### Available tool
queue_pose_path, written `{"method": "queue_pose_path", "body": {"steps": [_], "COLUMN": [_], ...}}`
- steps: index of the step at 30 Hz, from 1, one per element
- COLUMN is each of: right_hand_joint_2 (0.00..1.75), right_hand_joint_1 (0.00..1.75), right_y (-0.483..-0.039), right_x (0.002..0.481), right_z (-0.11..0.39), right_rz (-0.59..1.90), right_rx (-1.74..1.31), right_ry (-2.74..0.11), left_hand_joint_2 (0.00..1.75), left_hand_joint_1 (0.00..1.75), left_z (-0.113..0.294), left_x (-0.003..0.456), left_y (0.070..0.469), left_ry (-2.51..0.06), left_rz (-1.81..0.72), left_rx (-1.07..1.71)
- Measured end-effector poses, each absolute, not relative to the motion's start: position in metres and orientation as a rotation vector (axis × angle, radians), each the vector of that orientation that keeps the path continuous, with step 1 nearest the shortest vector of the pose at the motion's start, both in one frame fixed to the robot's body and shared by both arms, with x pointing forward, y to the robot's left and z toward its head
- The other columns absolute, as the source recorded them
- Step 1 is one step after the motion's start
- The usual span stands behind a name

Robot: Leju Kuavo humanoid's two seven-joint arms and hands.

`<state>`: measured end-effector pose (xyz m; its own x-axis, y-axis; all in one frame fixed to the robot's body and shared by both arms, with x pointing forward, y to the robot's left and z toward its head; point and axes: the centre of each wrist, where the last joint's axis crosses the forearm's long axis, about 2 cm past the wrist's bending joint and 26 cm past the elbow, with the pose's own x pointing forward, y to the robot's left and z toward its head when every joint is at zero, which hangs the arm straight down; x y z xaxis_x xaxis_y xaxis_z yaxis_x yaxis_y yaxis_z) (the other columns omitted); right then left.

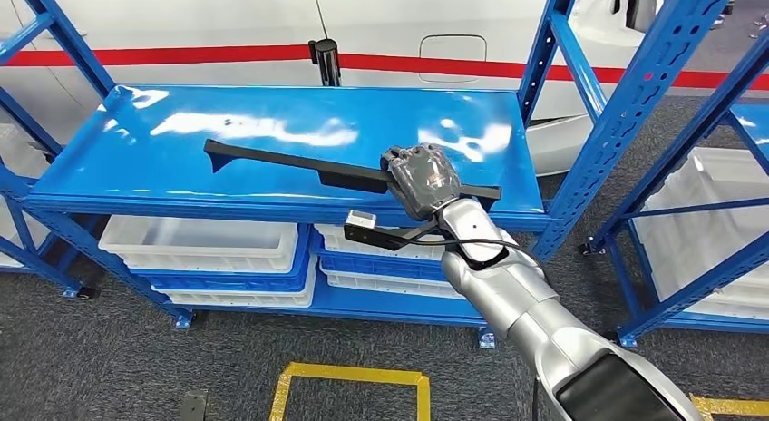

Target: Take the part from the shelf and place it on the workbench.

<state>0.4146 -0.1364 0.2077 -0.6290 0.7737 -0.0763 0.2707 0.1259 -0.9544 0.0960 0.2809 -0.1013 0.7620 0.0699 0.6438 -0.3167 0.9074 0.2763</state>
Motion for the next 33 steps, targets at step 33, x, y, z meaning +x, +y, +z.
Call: {"method": "queue_pose_path", "body": {"steps": [33], "right_hand_joint_2": [1.75], "right_hand_joint_1": [1.75], "right_y": [-0.1388], "right_x": [0.4137], "right_z": [0.2040], "right_rz": [1.534], "right_rx": [-1.007], "right_ry": [-1.945], "left_hand_joint_2": [1.75], "left_hand_joint_1": [0.00], "left_z": [-0.1013], "left_x": [0.0951], "left_y": [0.2774], "left_ry": [-0.657], "left_rz": [0.206], "left_rx": [0.389]}}
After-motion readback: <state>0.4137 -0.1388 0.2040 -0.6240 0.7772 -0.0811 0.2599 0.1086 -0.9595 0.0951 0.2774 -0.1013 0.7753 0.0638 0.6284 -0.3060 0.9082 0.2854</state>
